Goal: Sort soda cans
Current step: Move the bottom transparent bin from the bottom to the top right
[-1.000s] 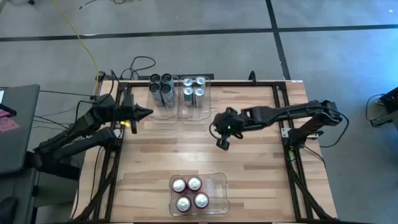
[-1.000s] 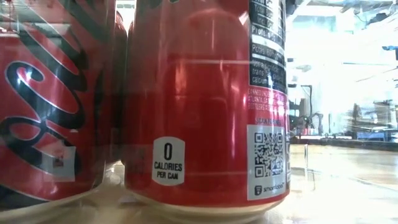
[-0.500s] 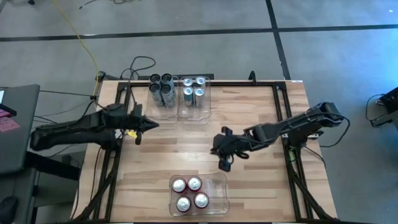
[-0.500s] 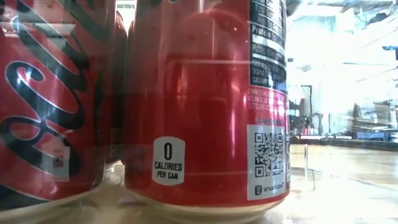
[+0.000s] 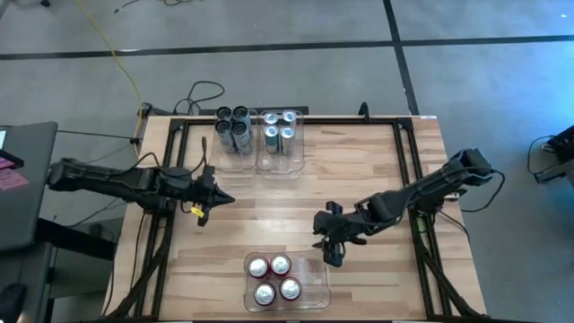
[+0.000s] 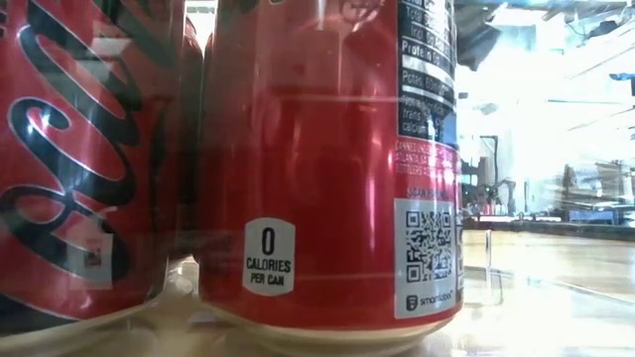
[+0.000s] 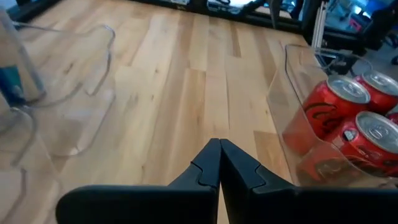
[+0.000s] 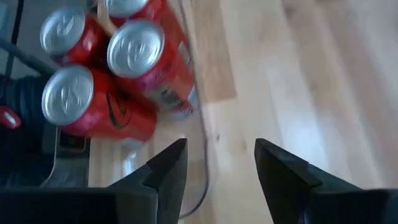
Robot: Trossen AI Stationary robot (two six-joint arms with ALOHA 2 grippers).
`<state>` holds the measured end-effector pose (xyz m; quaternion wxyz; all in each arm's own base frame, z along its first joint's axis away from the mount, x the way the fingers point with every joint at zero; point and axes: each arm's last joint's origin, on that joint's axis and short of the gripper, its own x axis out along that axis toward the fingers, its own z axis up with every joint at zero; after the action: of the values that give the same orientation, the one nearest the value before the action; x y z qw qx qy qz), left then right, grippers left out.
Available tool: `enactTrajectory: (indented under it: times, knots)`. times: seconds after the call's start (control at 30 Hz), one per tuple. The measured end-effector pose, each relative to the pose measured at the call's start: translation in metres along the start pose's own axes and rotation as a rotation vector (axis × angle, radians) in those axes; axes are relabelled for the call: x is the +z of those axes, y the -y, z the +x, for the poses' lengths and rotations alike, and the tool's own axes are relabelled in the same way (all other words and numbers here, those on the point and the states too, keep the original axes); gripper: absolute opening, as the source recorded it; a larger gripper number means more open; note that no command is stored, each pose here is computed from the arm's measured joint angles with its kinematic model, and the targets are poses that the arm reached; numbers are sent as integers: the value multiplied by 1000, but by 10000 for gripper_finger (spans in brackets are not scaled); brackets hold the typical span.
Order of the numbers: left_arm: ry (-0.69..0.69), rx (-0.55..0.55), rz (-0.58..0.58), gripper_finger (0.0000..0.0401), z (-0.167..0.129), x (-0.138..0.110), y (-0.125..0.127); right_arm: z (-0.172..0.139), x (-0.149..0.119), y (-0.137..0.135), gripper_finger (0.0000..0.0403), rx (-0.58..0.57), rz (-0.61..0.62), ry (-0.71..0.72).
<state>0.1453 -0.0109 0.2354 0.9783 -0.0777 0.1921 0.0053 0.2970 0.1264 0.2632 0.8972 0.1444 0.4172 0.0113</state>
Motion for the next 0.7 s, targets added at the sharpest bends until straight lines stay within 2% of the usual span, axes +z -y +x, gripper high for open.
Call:
enactTrajectory:
  times: [0.2,0.4,0.6,0.7]
  knots:
    - [-56,8,-3,0,12,-7,15,24,-15,-6,192,-20,4,-98]
    - [-75,-44,16,0,26,-11,31,40,-21,-7,166,-32,-2,-137]
    - [-165,-89,12,0,36,-23,44,40,-21,-6,127,-28,-1,-143]
    - [-221,-166,42,0,38,-31,55,40,-21,-6,104,-30,-1,-145]
